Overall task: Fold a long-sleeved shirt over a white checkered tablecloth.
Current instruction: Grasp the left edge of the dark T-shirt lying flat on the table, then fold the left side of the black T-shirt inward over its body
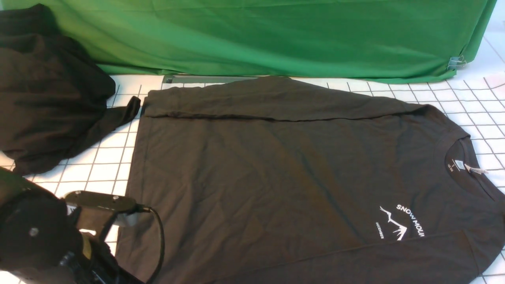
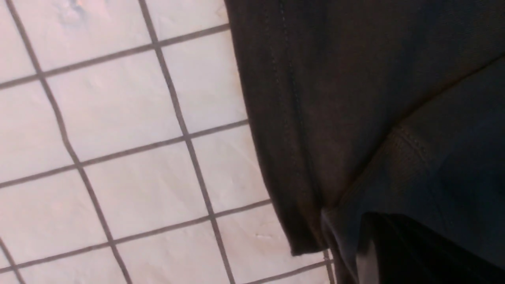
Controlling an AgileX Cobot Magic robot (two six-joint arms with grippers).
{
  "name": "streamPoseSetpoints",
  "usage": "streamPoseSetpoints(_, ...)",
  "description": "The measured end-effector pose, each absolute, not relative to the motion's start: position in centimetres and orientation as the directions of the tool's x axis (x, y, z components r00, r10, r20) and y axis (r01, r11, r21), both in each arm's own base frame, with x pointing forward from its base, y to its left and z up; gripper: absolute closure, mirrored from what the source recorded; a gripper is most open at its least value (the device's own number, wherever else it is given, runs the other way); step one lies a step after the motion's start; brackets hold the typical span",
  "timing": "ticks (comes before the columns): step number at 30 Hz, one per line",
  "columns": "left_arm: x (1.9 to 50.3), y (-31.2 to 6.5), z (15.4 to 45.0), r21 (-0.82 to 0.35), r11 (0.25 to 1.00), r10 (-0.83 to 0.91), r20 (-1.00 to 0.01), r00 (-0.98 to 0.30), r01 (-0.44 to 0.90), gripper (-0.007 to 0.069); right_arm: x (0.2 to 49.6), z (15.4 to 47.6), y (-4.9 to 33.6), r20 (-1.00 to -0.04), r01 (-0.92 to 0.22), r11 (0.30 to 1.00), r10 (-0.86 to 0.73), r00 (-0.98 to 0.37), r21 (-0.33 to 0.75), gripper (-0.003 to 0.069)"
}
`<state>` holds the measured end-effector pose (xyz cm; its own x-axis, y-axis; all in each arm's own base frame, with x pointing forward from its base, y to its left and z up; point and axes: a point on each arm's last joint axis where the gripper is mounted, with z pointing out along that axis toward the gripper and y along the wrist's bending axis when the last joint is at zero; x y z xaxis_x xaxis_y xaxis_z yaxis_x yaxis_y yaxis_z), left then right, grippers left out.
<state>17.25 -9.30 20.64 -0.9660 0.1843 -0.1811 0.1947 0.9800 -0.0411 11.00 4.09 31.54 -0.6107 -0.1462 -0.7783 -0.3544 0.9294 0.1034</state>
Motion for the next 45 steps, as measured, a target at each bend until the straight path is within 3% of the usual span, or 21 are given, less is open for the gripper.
streamPoseSetpoints(3, 17.5, -9.4, 20.2, -0.027, 0.981, 0.184, -0.183, -0.966, 0.192, 0.0604, 11.7, 30.9, 4.3, -0.738, -0.362, 0.927, -0.173, -0.652, 0.102, 0.0648)
streamPoseSetpoints(8, 18.1, -9.4, 19.3, 0.011, 0.981, 0.19, -0.188, -0.964, 0.191, 0.0487, 11.9, 30.8, 4.3, -0.731, -0.361, 0.927, -0.177, -0.659, 0.102, 0.0648)
streamPoseSetpoints(9, 18.3, -9.4, 18.8, 0.016, 0.982, 0.186, -0.175, -0.967, 0.186, 0.0409, 11.9, 30.9, 4.3, -0.736, -0.361, 0.927, -0.175, -0.654, 0.101, 0.0647)
streamPoseSetpoints(13, 18.5, -9.7, 18.1, 0.003, 0.985, 0.17, -0.152, -0.974, 0.172, 0.0281, 11.9, 31.0, 4.3, -0.742, -0.36, 0.927, -0.172, -0.648, 0.1, 0.0643)
streamPoseSetpoints(17, 18.5, -10.1, 17.3, -0.012, 0.982, 0.184, -0.107, -0.977, 0.187, 0.0236, 11.9, 31.0, 4.3, -0.742, -0.36, 0.927, -0.172, -0.648, 0.1, 0.064)
streamPoseSetpoints(22, 18.6, -10.2, 16.6, -0.009, 0.979, 0.203, -0.071, -0.977, 0.204, 0.0312, 11.9, 31.0, 4.3, -0.742, -0.36, 0.928, -0.171, -0.649, 0.101, 0.0638)
streamPoseSetpoints(25, 18.4, -10.1, 16.7, -0.002, 0.976, 0.217, -0.049, -0.975, 0.217, 0.0495, 11.9, 31.0, 4.3, -0.742, -0.36, 0.928, -0.171, -0.649, 0.101, 0.0638)
streamPoseSetpoints(27, 18.2, -10.0, 17.1, -0.001, 0.972, 0.235, -0.036, -0.971, 0.235, 0.0575, 11.9, 31.0, 4.3, -0.742, -0.36, 0.928, -0.171, -0.649, 0.101, 0.0638)
streamPoseSetpoints(29, 18.1, -10.0, 17.7, -0.002, 0.967, 0.255, -0.031, -0.967, 0.255, 0.0603, 11.9, 31.0, 4.3, -0.742, -0.36, 0.928, -0.171, -0.649, 0.101, 0.0638)
streamPoseSetpoints(37, 18.9, -10.4, 21.2, -0.018, 0.956, 0.288, -0.111, -0.951, 0.291, 0.0611, 12.0, 31.0, 4.3, -0.744, -0.359, 0.928, -0.17, -0.647, 0.101, 0.0633)
streamPoseSetpoints(40, 20.0, -10.9, 23.6, -0.02, 0.951, 0.3, -0.195, -0.934, 0.31, 0.0611, 12.0, 31.0, 4.3, -0.744, -0.359, 0.928, -0.169, -0.646, 0.101, 0.063)
streamPoseSetpoints(45, 23.5, -12.2, 30.4, 0.014, 0.943, 0.308, -0.42, -0.854, 0.334, 0.0611, 11.7, 31.0, 4.7, -0.73, -0.363, 0.918, -0.14, -0.669, 0.156, 0.0626)
